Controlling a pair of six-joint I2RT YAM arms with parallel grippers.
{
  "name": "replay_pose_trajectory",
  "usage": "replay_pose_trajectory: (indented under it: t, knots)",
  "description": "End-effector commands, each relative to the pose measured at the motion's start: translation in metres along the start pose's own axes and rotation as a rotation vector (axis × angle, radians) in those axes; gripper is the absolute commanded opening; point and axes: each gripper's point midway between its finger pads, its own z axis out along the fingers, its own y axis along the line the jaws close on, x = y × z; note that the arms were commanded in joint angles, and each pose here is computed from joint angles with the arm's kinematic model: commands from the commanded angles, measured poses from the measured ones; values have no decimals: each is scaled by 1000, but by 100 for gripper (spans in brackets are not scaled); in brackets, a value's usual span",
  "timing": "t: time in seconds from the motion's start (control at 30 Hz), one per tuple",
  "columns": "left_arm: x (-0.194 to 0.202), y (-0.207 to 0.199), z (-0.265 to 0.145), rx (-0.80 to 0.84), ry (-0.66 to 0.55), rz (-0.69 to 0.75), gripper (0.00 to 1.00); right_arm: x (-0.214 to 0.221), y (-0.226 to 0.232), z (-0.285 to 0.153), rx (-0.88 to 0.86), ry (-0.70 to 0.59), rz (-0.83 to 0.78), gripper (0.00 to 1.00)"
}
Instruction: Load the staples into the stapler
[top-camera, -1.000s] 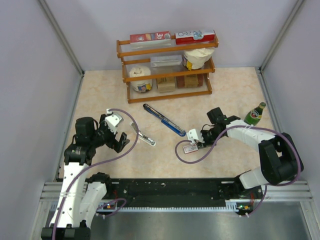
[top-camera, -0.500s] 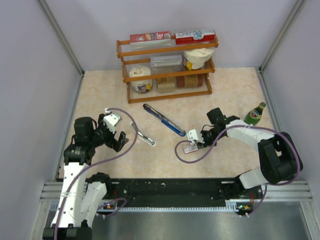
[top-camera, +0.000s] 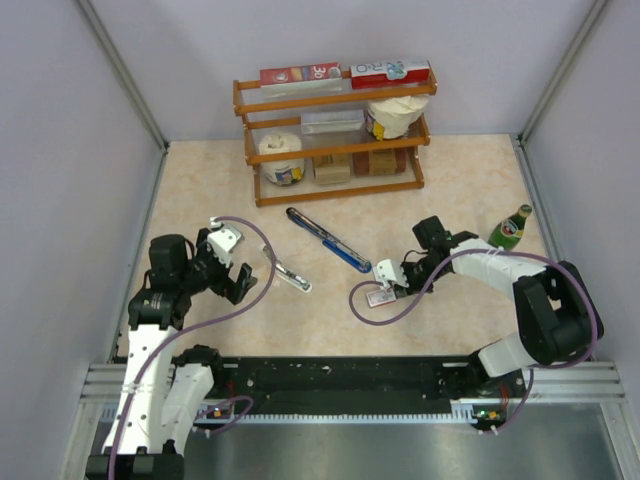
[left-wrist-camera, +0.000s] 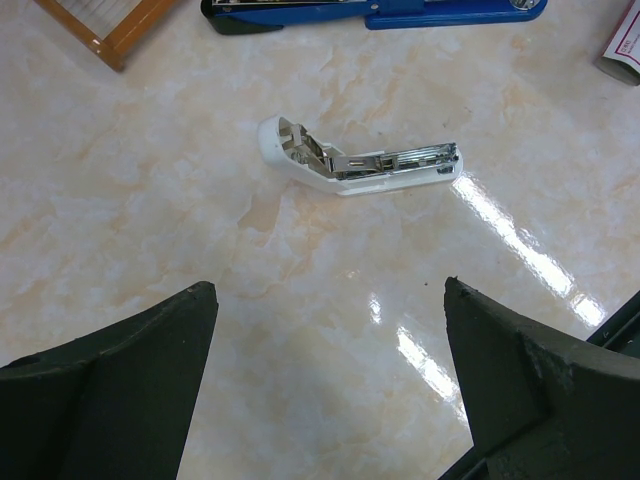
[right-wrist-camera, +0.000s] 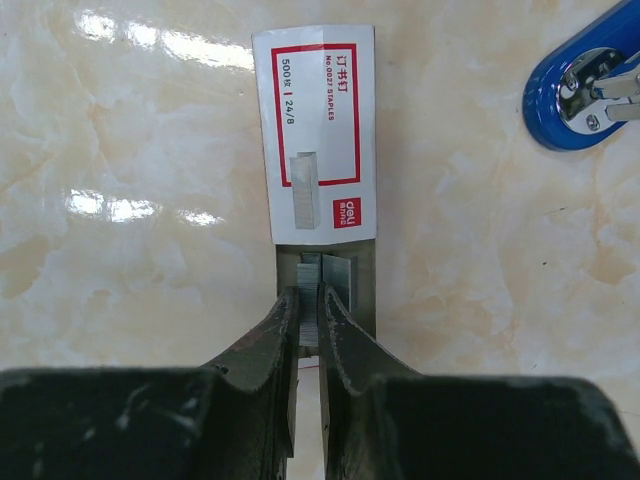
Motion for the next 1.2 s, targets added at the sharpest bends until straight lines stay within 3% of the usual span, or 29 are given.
replay_pose_trajectory:
  t: [0.0, 0.27, 0.87, 1.17]
  knots:
    - [-9, 4, -1, -16, -36, 24, 99, -11, -11, -5, 29, -20, -22, 7]
    - [-8, 5, 0, -17, -34, 21, 99, -11, -14, -8, 54, -17, -32, 0]
    - [-8, 5, 0, -17, -35, 24, 99, -19, -19, -24, 123, -20, -67, 0]
    - [-8, 5, -1, -20, -37, 31, 99, -17, -53, -35, 315, 8, -70, 0]
